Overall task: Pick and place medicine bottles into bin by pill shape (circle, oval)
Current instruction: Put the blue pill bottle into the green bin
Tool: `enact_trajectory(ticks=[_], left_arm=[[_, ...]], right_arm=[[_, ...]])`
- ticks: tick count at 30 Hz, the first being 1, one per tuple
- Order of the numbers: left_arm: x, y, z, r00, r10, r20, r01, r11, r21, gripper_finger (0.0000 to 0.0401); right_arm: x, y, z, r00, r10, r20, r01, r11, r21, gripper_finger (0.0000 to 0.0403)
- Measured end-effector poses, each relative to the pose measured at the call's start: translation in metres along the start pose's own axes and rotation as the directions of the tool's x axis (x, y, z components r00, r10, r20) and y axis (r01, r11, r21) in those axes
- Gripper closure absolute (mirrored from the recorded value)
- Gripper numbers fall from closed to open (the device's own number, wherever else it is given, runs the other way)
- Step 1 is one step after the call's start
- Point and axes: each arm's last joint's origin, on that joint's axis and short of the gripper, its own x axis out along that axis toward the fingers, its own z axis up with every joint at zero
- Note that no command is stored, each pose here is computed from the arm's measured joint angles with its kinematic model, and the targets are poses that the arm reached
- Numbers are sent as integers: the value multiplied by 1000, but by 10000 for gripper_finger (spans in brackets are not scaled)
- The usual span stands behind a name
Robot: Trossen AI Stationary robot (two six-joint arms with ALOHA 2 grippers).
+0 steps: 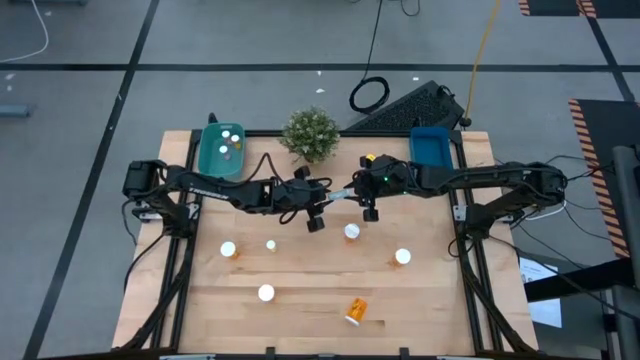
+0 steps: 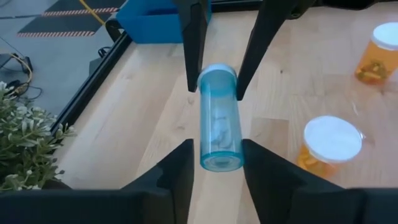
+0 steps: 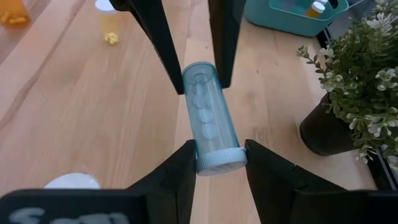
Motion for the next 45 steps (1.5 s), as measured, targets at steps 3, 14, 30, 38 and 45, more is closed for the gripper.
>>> enact_trajectory(ticks=[3,14,30,38,45], left_arm=[[0,0,0,1000,-1,1,1,1000,5,287],[0,0,0,1000,-1,3,1,1000,16,295],[-9,3,7,1000,2,28,-2,1000,17,299],[-38,12,13,1000,0,-17,1,1000,23,300],[-58,18,20,999,11,36,-10,1000,-11,299]], right_arm=[[0,0,0,1000,0,0,0,1000,0,282],[0,0,0,1000,-1,-1,1,1000,-7,282],[0,-2,-3,997,-62,-48,63,998,19,146],[3,-4,-14,996,-87,-26,88,996,30,69],[5,-2,-20,978,-26,208,15,998,53,81]])
